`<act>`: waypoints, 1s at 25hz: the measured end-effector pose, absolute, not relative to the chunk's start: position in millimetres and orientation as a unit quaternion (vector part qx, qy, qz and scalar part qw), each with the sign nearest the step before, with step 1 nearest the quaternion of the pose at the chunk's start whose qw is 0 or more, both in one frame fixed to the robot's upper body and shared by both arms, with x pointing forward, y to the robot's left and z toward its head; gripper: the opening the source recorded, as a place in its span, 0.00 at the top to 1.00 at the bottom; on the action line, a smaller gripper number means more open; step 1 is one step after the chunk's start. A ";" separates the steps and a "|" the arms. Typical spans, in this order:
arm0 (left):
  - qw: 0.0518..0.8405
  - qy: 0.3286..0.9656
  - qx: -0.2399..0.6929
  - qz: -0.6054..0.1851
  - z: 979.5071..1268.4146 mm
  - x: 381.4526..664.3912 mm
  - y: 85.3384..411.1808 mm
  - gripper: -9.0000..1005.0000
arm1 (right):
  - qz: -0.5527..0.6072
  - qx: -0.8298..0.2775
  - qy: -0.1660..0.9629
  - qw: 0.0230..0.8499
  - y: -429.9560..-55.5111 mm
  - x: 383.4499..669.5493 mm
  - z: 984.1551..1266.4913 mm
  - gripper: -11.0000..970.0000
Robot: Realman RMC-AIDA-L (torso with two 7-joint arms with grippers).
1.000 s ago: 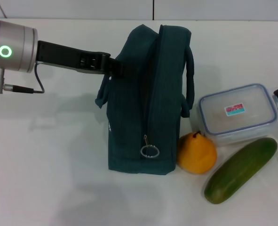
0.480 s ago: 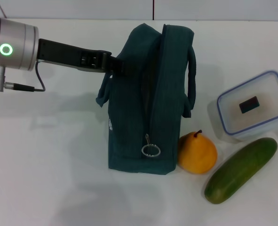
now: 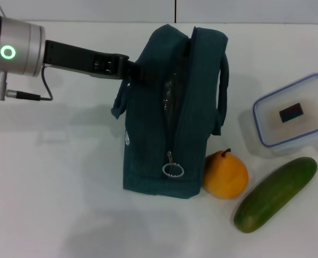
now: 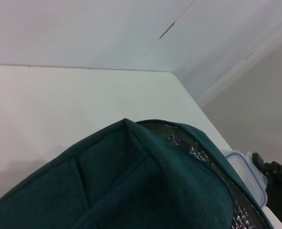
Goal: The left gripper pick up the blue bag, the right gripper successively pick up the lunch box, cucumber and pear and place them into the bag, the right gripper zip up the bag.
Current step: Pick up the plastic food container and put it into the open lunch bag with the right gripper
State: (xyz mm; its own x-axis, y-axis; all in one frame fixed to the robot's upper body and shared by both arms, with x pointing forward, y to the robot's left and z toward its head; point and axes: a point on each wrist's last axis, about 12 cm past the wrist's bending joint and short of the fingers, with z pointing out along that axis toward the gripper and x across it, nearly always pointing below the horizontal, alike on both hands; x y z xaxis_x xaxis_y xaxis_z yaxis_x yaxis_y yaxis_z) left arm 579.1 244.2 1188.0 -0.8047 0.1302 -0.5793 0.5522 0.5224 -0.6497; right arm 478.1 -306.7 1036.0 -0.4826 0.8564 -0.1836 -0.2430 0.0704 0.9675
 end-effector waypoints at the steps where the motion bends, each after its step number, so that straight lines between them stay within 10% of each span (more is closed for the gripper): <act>1: 0.238 0.839 0.204 -0.444 1188.8 579.7 243.4 0.93 | 0.633 0.260 0.583 0.439 -307.0 477.7 1037.3 0.89; 25: 0.240 0.835 0.217 -0.446 1195.1 584.5 233.9 0.93 | 0.721 0.219 0.463 0.466 -311.5 470.2 1072.2 0.89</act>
